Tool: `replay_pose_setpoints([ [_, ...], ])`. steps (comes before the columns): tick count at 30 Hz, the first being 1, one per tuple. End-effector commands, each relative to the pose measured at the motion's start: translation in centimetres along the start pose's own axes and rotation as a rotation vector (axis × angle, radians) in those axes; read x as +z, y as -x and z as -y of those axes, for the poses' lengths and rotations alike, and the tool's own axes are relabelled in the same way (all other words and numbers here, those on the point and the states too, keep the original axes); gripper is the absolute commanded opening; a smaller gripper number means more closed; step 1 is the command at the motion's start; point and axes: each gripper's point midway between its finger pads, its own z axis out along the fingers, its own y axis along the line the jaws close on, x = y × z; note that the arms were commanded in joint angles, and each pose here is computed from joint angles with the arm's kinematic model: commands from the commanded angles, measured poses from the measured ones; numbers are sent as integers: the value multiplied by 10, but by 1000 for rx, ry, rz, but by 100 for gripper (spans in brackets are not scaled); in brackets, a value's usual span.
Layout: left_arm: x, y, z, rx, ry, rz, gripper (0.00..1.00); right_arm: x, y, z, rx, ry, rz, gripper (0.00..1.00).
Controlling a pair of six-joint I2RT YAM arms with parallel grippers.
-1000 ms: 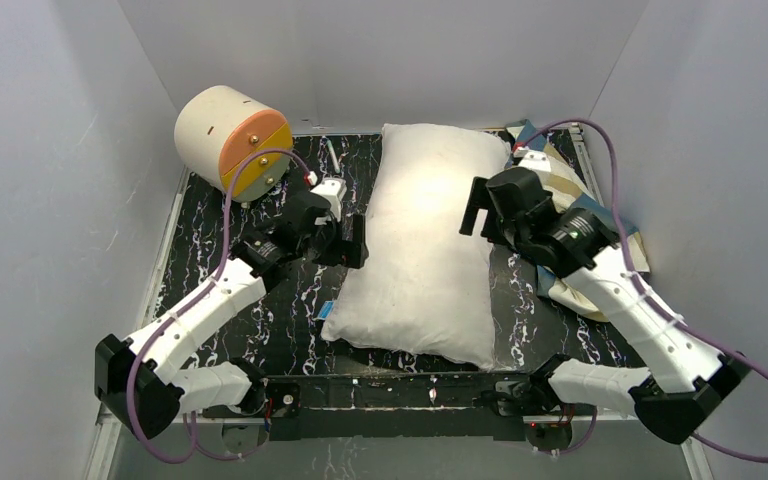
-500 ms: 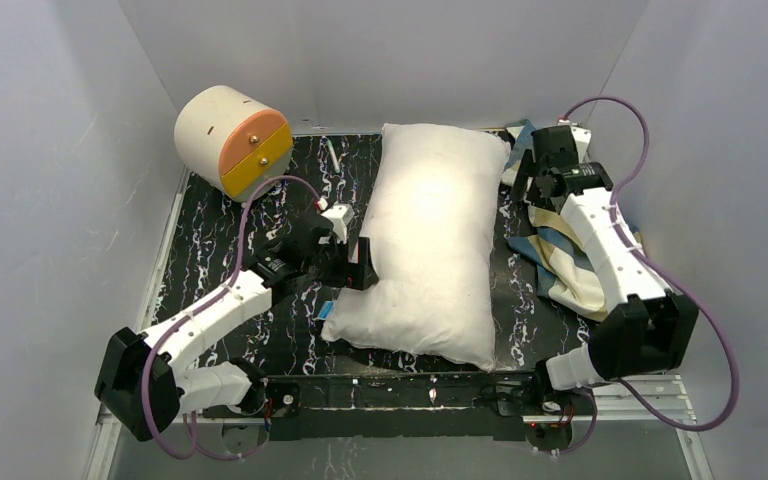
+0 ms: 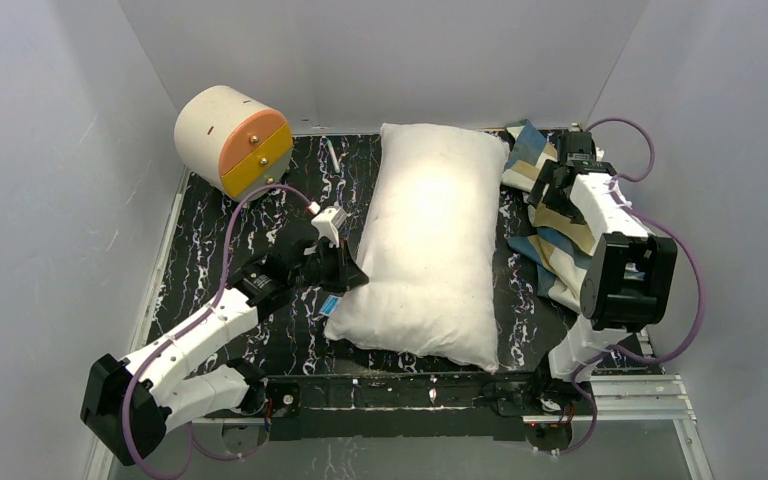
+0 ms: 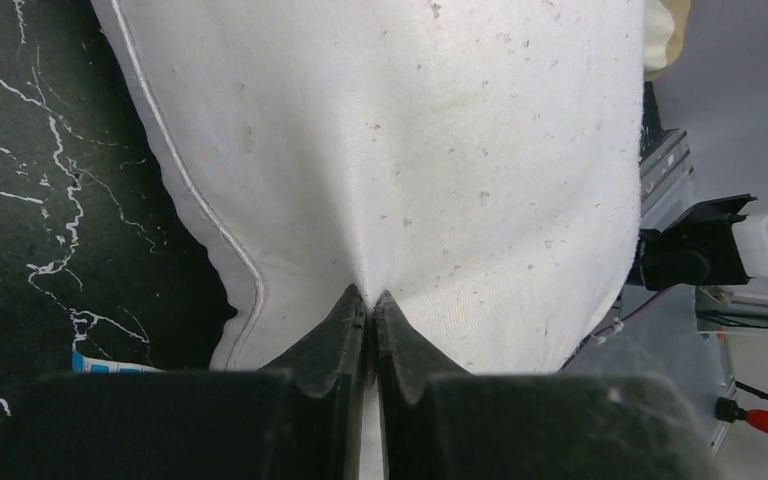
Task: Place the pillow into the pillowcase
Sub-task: Pick up the pillowcase at the corner of the board, then place the pillowcase at the center of the board.
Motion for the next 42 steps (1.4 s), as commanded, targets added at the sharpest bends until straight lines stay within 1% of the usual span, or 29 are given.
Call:
replay_pose_setpoints([
  [1, -9, -1, 22, -42, -107, 11, 5, 31, 1, -7, -6, 55, -23, 90],
  [4, -11, 0, 28, -69, -143, 33, 11, 46, -1, -10, -8, 68, -53, 86],
  [5, -10, 0, 28, -77, -144, 33, 15, 51, -2, -10, -11, 61, -66, 84],
  [6, -10, 0, 29, -84, -145, 33, 21, 53, -3, -11, -13, 58, -72, 80],
  [8, -10, 0, 28, -91, -138, 30, 35, 54, -4, -10, -21, 50, -79, 70],
  [9, -10, -1, 25, -93, -122, 26, 42, 54, -4, -9, -24, 48, -83, 63],
  [11, -12, 1, 20, -90, -85, 34, 55, 44, 0, -6, -16, 37, -81, 37],
  [15, -20, 12, 10, -48, 3, 64, 73, 5, 27, -12, 1, 96, -14, 1],
  [18, -28, 26, 11, 1, 40, 80, 80, -38, 54, -17, 18, 161, 64, 1],
  [22, -41, 49, 16, 59, 82, 118, 89, -113, 82, -38, 31, 348, 124, 1],
  [23, -43, 54, 18, 70, 86, 126, 95, -134, 87, -46, 30, 416, 131, 1],
  [24, -46, 59, 20, 81, 88, 134, 98, -155, 93, -51, 25, 468, 151, 1],
  [27, -53, 71, 28, 104, 84, 157, 98, -223, 110, -67, 1, 647, 237, 1],
  [31, -60, 84, 37, 121, 70, 188, 98, -304, 113, -88, -33, 919, 297, 1],
  [34, -65, 94, 44, 129, 58, 207, 98, -352, 96, -105, -45, 1128, 255, 1],
  [37, -72, 105, 49, 119, 69, 233, 98, -384, 60, -127, -85, 1316, 165, 1],
  [39, -76, 111, 47, 104, 107, 239, 98, -388, 28, -143, -132, 1355, 96, 1],
  [42, -79, 113, 50, 98, 114, 225, 98, -370, -31, -165, -232, 1312, -38, 1],
])
